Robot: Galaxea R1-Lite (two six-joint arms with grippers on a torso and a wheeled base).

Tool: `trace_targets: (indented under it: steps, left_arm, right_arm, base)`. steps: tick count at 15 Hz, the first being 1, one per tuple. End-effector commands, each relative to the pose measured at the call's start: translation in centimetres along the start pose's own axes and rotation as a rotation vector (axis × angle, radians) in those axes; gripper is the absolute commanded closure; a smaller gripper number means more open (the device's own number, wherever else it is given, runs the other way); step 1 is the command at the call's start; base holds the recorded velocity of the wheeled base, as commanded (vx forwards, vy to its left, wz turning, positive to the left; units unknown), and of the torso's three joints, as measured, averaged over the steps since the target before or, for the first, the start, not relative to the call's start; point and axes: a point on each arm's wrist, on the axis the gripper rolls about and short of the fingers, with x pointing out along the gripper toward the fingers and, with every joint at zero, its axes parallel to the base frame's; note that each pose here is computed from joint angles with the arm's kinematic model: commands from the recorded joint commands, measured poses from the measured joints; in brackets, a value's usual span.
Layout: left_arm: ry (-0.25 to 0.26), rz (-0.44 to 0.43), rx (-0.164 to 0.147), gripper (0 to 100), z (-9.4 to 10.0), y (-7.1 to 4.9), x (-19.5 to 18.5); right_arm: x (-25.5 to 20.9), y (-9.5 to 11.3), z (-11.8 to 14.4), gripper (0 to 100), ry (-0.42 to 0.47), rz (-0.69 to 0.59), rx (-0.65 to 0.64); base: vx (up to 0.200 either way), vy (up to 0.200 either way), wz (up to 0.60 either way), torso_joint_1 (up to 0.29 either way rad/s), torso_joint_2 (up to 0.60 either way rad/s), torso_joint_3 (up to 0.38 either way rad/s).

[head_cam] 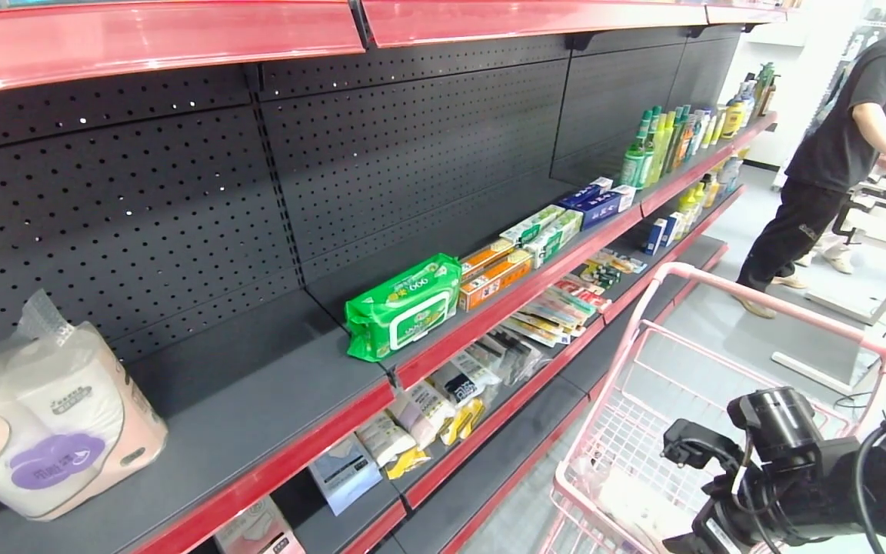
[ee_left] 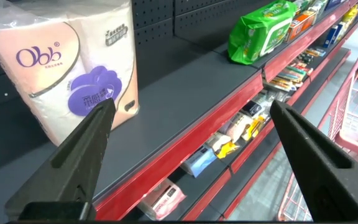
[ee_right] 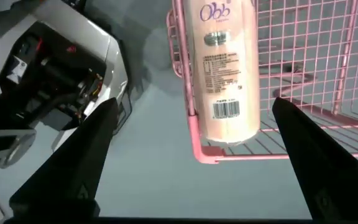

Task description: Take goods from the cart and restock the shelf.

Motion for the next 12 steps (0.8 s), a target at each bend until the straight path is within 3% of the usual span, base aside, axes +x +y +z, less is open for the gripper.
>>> trace_targets:
  steps: [1,12]
  left_arm:
    - [0.001,0.0,0.001,0,0.0,0.0,0.0]
    - [0.001,0.0,0.001,0,0.0,0.0,0.0]
  right_arm:
    - [0.9,0.5,-0.1,0,0.034,0.023,-0.015]
    - [3.1,0.0,0.3,0,0.094,-0.002,-0.106]
  base:
    - [0.0,0.0,0.0,-0.076,0.13,0.085]
    - [0.0,0.0,0.0,-0.08,0.18,0.093]
